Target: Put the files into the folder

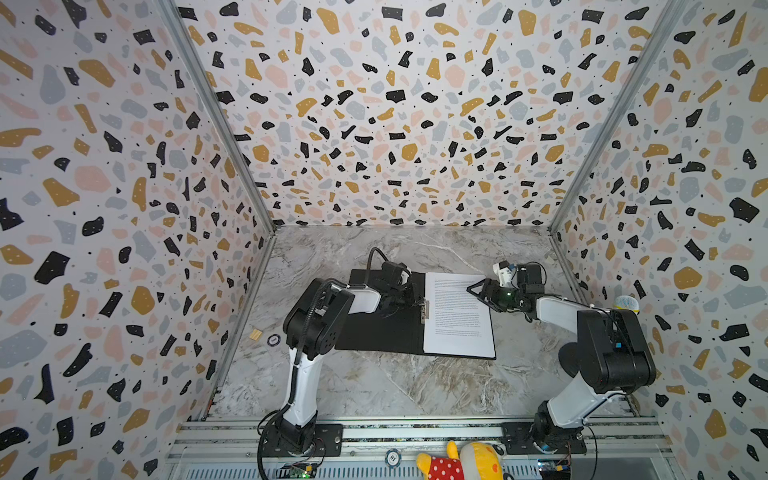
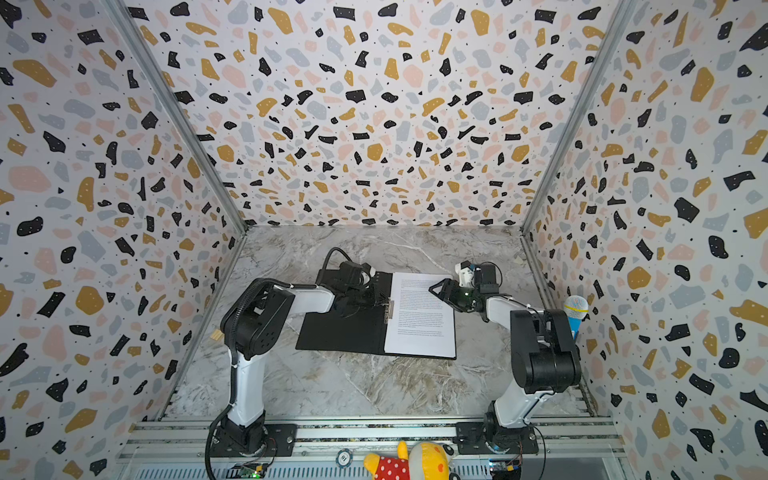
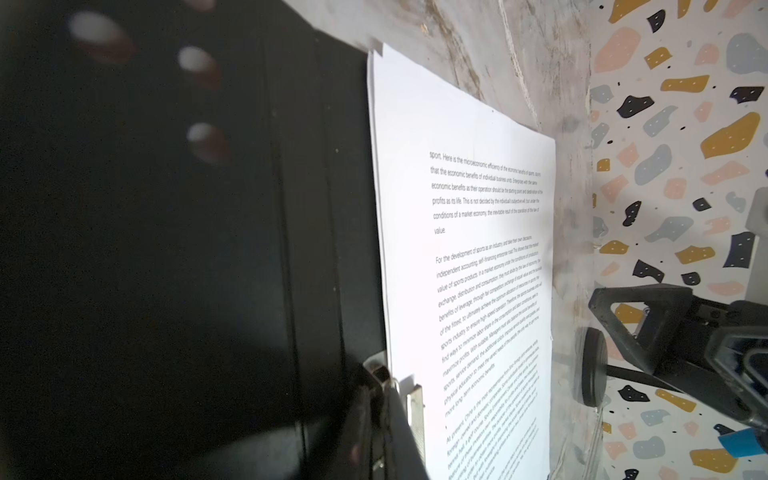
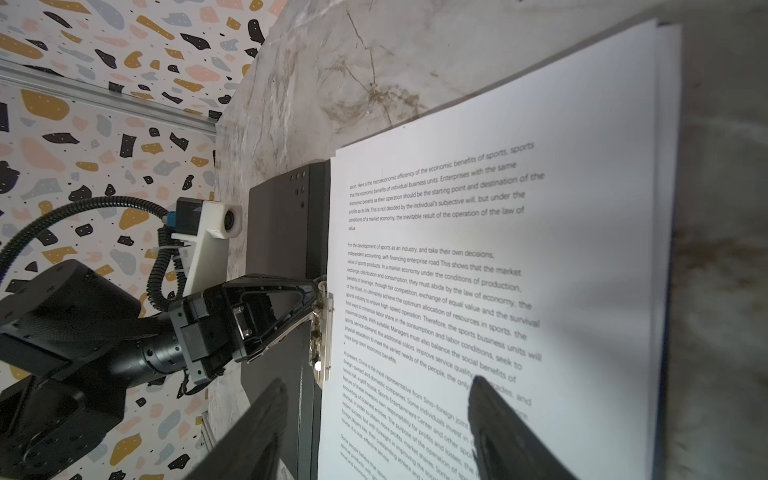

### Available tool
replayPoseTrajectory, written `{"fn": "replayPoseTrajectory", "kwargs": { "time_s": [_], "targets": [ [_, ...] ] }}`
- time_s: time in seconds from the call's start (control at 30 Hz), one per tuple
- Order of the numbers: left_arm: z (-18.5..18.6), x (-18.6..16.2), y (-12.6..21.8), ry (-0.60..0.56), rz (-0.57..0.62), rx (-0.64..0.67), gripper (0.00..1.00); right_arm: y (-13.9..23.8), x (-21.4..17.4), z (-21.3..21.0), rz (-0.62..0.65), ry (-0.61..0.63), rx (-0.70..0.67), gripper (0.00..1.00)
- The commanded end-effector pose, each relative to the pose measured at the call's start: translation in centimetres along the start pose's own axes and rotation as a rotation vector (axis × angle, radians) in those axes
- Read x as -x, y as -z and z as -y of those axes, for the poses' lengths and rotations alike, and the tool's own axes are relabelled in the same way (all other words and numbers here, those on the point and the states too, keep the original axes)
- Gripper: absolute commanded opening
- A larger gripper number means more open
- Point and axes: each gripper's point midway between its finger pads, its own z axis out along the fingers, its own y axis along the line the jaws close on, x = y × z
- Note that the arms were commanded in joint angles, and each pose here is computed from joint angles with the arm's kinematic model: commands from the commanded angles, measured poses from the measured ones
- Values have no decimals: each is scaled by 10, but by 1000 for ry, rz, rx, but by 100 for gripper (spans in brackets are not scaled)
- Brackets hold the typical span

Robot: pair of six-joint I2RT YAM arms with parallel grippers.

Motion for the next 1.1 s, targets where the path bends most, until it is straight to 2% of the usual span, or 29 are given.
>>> {"fn": "replayPoseTrajectory", "kwargs": {
  "time_s": [0.0, 0.3, 0.6, 0.83, 1.07],
  "targets": [
    [-28, -19, -13, 76, -31, 76, 4, 8, 11, -15, 20, 40, 27, 70],
    [-27, -4, -12, 206, 97, 25, 3, 9, 12, -30, 14, 56, 64, 68],
    [-27, 0, -4, 252, 156, 10, 2, -10, -1, -51, -55, 30, 109, 60],
    [-32, -2, 8, 325, 221, -7, 0, -31, -11, -68, -108, 46, 113, 60],
    [-20, 3, 22, 331, 255, -31, 0, -41, -21, -70, -132, 49, 110, 60]
  ]
}}
